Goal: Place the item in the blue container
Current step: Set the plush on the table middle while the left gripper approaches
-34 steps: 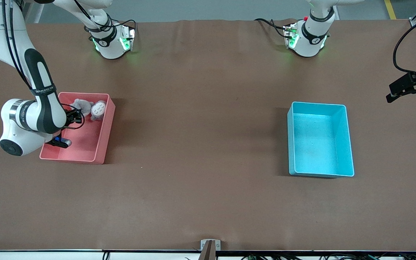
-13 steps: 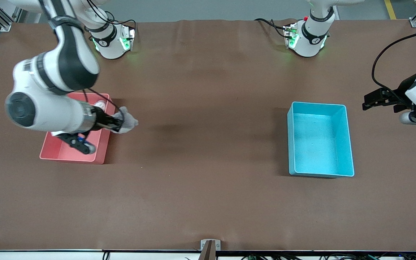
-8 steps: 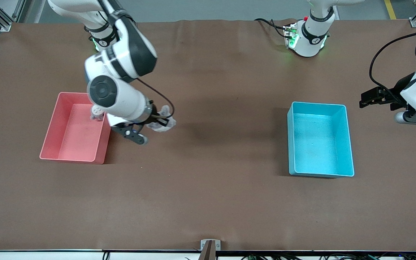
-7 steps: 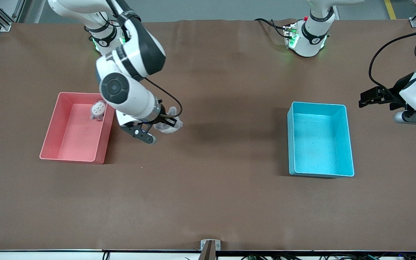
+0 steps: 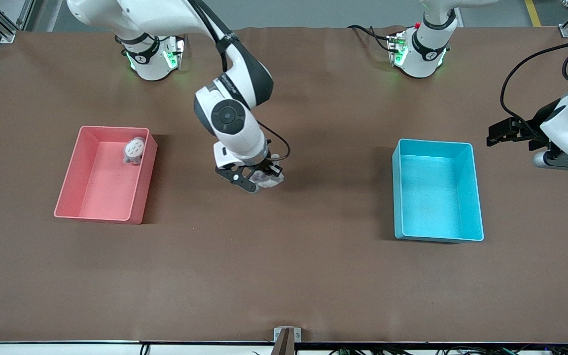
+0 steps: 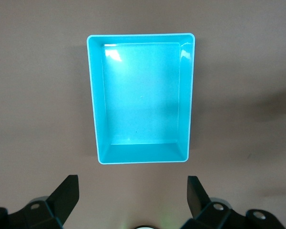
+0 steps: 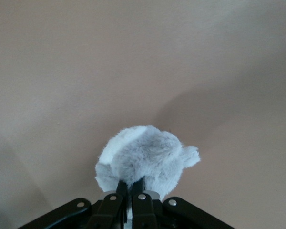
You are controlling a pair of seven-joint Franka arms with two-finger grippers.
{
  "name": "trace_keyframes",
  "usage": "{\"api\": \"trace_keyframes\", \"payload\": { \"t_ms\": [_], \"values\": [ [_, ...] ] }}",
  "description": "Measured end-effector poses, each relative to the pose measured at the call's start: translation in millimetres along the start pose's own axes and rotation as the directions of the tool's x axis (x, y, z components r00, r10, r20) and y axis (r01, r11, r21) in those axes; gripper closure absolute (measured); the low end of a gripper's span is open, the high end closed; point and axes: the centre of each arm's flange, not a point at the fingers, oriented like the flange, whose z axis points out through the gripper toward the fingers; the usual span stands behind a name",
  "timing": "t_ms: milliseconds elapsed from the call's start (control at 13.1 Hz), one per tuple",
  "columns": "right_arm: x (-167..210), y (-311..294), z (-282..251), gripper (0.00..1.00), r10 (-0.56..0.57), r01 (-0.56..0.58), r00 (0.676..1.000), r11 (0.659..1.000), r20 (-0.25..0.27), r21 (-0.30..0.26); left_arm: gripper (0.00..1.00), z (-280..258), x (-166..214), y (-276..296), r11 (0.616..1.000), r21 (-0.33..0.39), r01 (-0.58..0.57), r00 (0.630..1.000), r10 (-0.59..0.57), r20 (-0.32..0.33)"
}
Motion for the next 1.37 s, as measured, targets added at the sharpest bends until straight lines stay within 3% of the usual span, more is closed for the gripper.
{"api": "trace_keyframes", "payload": {
  "t_ms": [305, 382, 687, 992, 1298, 1374],
  "values": [
    [-14, -6, 34, 0.91, -0.075, 0.072, 0.994, 0.997, -0.075, -0.034, 0.00, 0, 0, 5, 1.000, 0.000, -0.010, 1.000, 0.010, 0.003],
    [-15, -8, 38, 0.85, -0.083, 0.081, 0.993, 0.996, -0.087, -0.023, 0.00, 1, 0, 7, 1.000, 0.000, -0.012, 1.000, 0.012, 0.005],
    [-28, -12, 60, 0.82, -0.107, 0.105, 0.990, 0.994, -0.096, -0.016, 0.00, 1, -1, 7, 1.000, 0.000, -0.012, 1.000, 0.012, 0.008],
    [-16, -12, 56, 0.41, -0.092, 0.091, 0.990, 0.996, -0.110, -0.011, 0.00, 1, 0, 16, 1.000, 0.000, -0.017, 1.000, 0.017, 0.010],
    [26, -2, 11, 0.01, -0.029, 0.026, 0.994, 0.999, -0.105, -0.030, 0.00, 3, -1, 52, 1.000, 0.001, 0.022, 1.000, -0.022, 0.013],
    [38, 5, -8, 0.00, -0.021, 0.017, 0.995, 0.999, -0.099, -0.040, 0.00, 3, -2, 61, 1.000, 0.000, 0.031, 0.999, -0.031, 0.013]
  ]
}}
